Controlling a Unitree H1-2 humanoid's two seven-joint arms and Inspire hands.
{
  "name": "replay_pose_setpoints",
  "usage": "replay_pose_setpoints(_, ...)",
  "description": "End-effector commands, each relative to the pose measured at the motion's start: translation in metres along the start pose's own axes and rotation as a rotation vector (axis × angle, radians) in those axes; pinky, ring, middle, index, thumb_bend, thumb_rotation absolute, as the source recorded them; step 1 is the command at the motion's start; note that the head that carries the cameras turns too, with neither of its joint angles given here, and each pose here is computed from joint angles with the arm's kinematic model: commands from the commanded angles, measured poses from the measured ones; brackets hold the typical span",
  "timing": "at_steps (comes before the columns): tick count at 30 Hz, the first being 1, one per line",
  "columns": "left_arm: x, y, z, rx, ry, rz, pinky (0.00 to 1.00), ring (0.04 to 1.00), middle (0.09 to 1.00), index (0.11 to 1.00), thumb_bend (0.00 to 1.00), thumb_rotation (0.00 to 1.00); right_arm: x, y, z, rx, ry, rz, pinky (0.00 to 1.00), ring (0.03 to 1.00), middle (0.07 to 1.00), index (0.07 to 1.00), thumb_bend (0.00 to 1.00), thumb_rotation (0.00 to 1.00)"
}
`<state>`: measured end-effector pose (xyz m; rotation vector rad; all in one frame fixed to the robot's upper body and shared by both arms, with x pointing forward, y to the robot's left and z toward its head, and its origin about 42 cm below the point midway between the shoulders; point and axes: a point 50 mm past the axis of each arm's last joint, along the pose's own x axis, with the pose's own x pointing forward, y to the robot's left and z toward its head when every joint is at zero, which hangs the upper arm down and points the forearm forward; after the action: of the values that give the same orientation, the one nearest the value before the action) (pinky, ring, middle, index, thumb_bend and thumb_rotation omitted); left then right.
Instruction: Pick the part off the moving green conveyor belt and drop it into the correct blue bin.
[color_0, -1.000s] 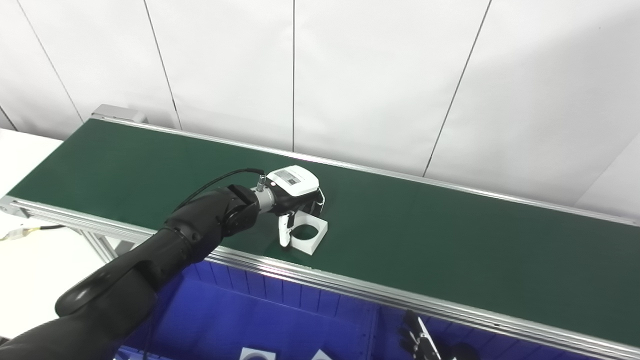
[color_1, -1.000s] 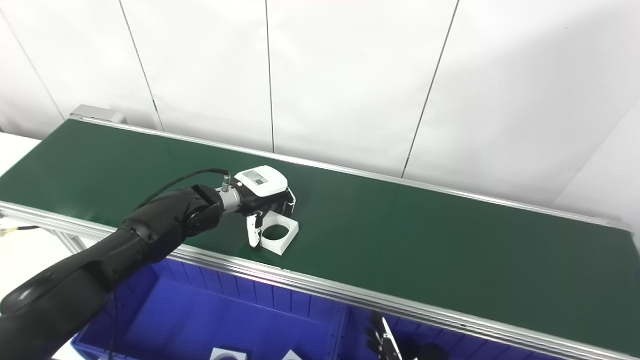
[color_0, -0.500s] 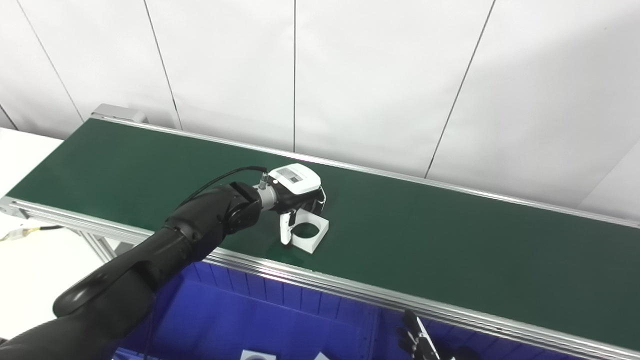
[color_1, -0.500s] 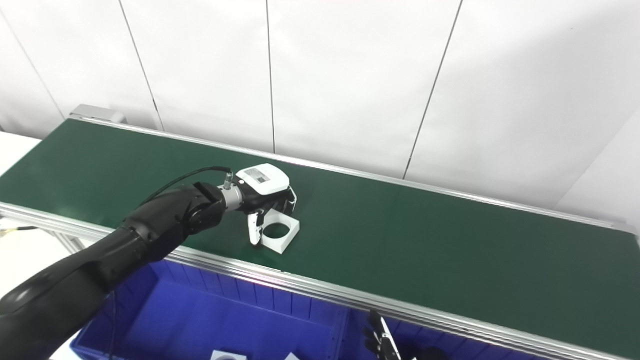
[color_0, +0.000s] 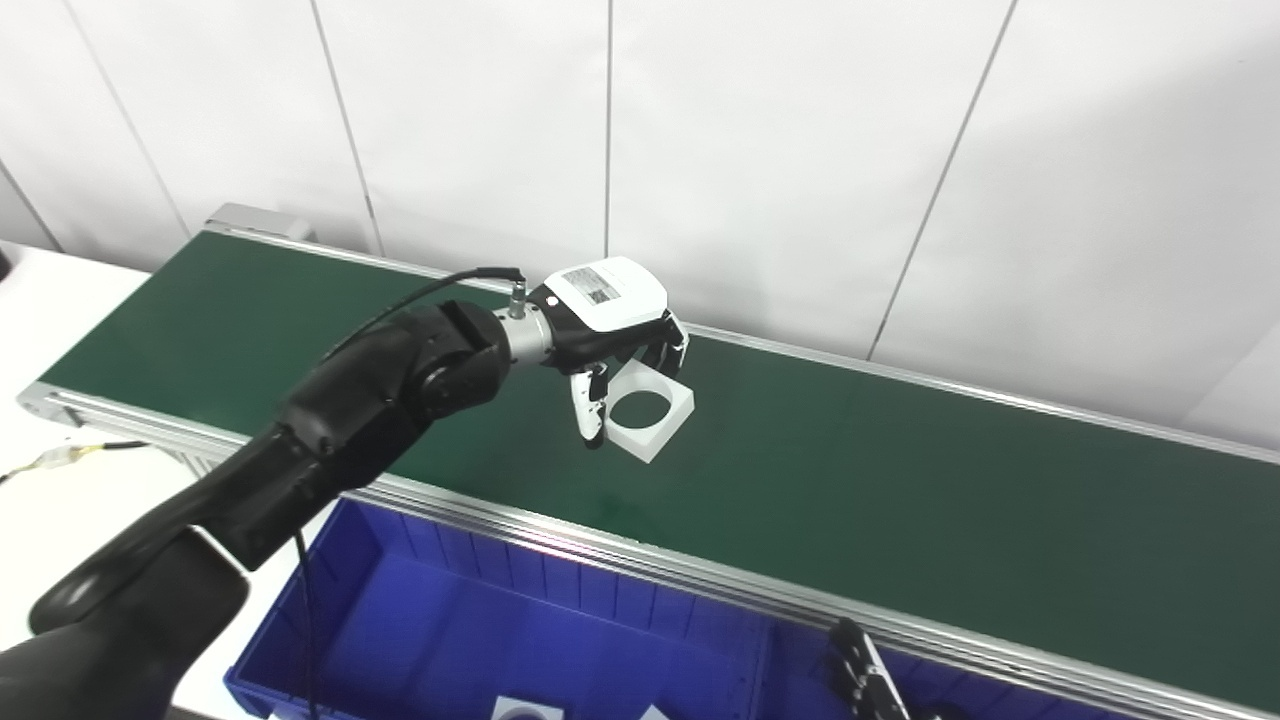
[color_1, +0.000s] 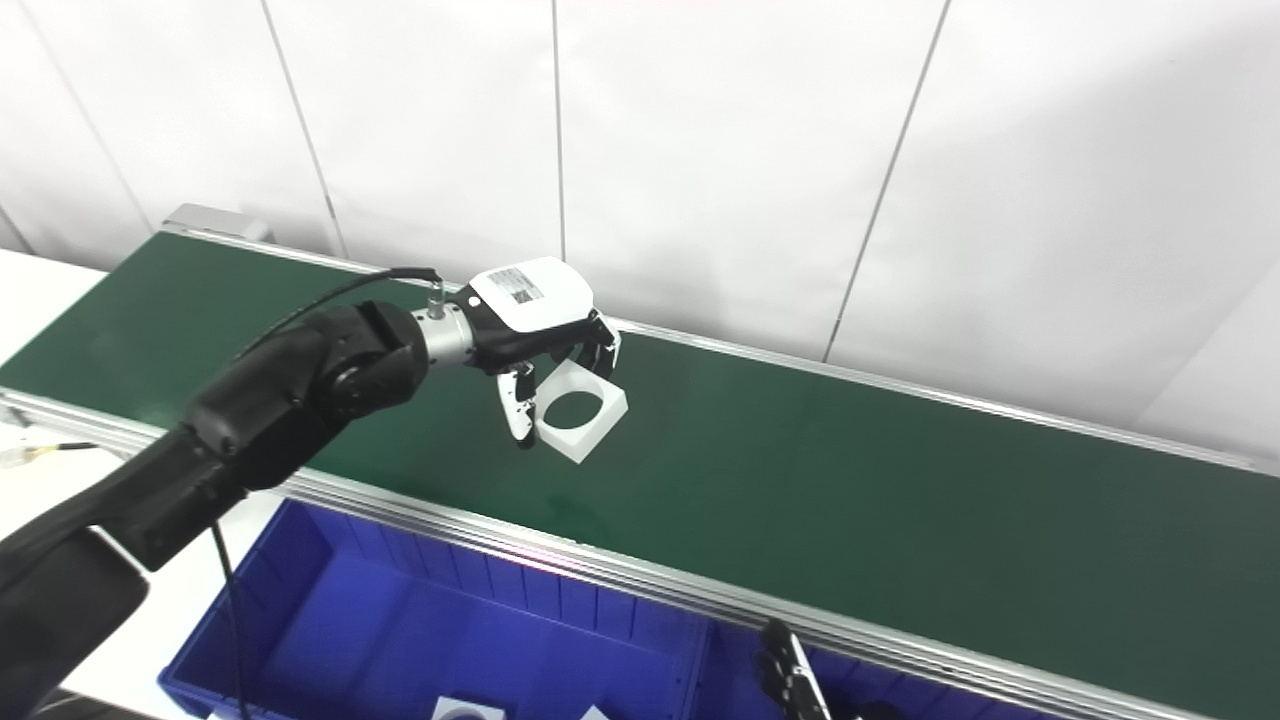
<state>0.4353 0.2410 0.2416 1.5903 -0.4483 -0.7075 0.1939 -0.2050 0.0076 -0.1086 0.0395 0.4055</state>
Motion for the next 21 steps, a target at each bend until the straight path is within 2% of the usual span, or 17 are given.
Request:
replay_pose_setpoints(1, -0.017, 0.022, -0.008, 0.02, 0.011, 0.04, 0.34, 0.401, 0.437, 0.521, 0.52, 0.0, 0.008, -0.007, 0.016, -0.008, -0.101, -0.002, 0.94, 0.944, 0.982, 1.0, 0.83, 0.92)
replay_pose_setpoints(3, -0.027, 0.022, -0.005, 0.012, 0.015, 0.032, 0.36, 0.404, 0.433, 0.524, 0.52, 0.0, 0.01, -0.01, 0.018, -0.012, -0.107, -0.004, 0.93, 0.939, 0.976, 0.995, 0.85, 0.91)
replay_pose_setpoints(6, -0.045, 0.019, -0.001, 0.004, 0.019, 0.02, 0.44, 0.475, 0.486, 0.491, 0.52, 0.0, 0.012, -0.015, 0.021, -0.022, -0.117, -0.005, 0.9, 0.931, 0.968, 0.995, 0.86, 0.92)
replay_pose_setpoints(8, -0.057, 0.014, 0.002, 0.007, 0.01, 0.016, 0.44, 0.478, 0.488, 0.489, 0.52, 0.0, 0.014, -0.018, 0.024, -0.027, -0.125, -0.006, 0.9, 0.931, 0.967, 0.995, 0.86, 0.92)
replay_pose_setpoints(14, -0.086, 0.0, 0.006, -0.032, 0.021, -0.006, 0.36, 0.412, 0.445, 0.515, 0.52, 0.0, 0.02, -0.028, 0.03, -0.041, -0.136, -0.014, 0.89, 0.929, 0.969, 0.994, 0.87, 0.92)
replay_pose_setpoints(19, -0.102, -0.015, 0.013, -0.032, 0.038, -0.067, 0.4, 0.471, 0.499, 0.478, 0.52, 0.0, 0.021, -0.035, 0.028, -0.034, -0.14, -0.014, 0.91, 0.931, 0.973, 1.0, 0.87, 0.91)
replay_pose_setpoints(21, -0.106, -0.024, 0.017, -0.037, 0.038, -0.084, 0.4, 0.467, 0.505, 0.473, 0.52, 0.0, 0.02, -0.036, 0.027, -0.034, -0.138, -0.012, 0.91, 0.935, 0.976, 1.0, 0.87, 0.91)
